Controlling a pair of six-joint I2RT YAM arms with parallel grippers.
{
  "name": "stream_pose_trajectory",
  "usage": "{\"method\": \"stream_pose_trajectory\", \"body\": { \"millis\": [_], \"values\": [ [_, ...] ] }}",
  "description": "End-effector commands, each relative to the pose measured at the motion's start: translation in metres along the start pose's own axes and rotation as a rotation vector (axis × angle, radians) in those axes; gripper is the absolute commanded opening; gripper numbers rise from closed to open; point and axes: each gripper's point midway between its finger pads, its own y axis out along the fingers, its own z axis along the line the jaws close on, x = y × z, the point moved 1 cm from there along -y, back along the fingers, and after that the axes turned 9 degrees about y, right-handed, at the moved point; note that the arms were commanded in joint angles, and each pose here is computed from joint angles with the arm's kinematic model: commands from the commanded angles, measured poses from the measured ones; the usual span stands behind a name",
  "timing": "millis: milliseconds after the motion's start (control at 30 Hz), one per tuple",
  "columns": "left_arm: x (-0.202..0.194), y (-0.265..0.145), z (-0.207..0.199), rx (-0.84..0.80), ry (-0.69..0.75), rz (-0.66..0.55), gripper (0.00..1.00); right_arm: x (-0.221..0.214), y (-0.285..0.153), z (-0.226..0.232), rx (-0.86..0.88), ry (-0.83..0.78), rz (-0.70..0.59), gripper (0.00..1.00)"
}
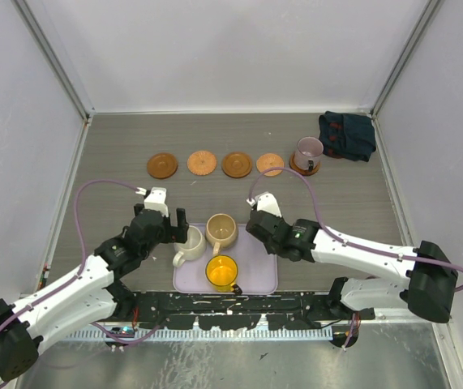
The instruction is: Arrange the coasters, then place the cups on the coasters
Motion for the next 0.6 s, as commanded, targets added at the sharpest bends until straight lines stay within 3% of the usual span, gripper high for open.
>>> {"method": "stream_pose_trajectory", "body": {
  "millis": [0,267,567],
  "values": [
    [0.016,0.001,-0.002,-0.002,-0.020,-0.059,1.00,0.060,-0.013,0.005,-0.010,0.074,-0.234,0.01],
    [0.016,0.002,0.000,0.010,-0.015,-0.067,0.99,0.118,-0.002,-0.025,-0.055,0.162,-0.407,0.01],
    [0.023,0.001,0.008,0.058,-0.019,-0.095,0.98,0.189,0.040,-0.064,-0.070,0.194,-0.472,0.01]
  ]
}}
